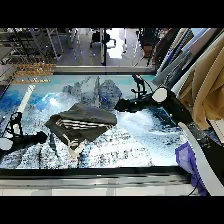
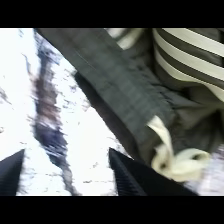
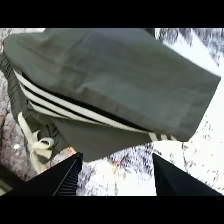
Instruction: Fold the clothes and pants, and hang the long-sleeved shirts on hangers.
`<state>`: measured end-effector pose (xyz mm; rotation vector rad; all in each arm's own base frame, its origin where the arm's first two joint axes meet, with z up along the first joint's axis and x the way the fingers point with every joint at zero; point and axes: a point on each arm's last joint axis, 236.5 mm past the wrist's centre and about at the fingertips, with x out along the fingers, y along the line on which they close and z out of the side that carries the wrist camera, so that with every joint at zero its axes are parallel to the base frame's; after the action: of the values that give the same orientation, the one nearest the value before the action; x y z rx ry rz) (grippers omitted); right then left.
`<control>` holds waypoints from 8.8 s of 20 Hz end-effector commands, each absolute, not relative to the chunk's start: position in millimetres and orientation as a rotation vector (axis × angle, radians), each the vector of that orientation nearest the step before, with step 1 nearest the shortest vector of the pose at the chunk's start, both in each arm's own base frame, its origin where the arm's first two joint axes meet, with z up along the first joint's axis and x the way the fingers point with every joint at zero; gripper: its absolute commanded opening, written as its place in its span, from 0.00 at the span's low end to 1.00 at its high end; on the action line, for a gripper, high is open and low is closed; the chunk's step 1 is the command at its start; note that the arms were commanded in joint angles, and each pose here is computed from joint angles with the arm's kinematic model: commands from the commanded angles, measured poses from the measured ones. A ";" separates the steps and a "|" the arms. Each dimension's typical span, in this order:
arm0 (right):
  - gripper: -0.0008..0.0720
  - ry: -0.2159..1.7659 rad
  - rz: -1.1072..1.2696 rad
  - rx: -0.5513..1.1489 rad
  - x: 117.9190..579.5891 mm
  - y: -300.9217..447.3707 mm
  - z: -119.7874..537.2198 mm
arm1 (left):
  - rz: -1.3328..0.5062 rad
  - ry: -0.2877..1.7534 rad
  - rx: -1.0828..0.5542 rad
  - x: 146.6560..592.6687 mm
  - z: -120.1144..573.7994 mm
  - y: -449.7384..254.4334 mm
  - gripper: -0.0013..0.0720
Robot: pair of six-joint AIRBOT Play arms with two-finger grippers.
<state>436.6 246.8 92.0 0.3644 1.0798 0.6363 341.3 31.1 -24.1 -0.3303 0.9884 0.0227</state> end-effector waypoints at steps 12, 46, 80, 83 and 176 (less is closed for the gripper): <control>0.74 1.192 0.535 0.554 444.6 228.1 -13.8 | -0.104 0.955 -0.979 427.5 -38.2 18.9 0.91; 0.70 1.267 0.612 0.490 434.2 259.9 -79.6 | -0.065 0.798 -1.156 485.0 -48.3 17.3 0.04; 0.03 0.440 0.725 0.134 326.4 145.2 363.3 | -1.265 0.153 -1.072 355.4 394.1 -14.9 0.04; 0.03 0.320 0.699 0.092 303.2 139.2 407.1 | -1.234 0.238 -0.977 341.4 383.2 -28.0 0.04; 0.89 1.358 0.539 0.520 305.5 116.3 -65.7 | -0.394 1.267 -0.601 440.1 -57.8 -47.0 0.88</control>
<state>297.6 106.0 -54.2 0.5595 1.4376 0.5397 435.6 -40.5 -60.3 -0.5724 1.2837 -0.3807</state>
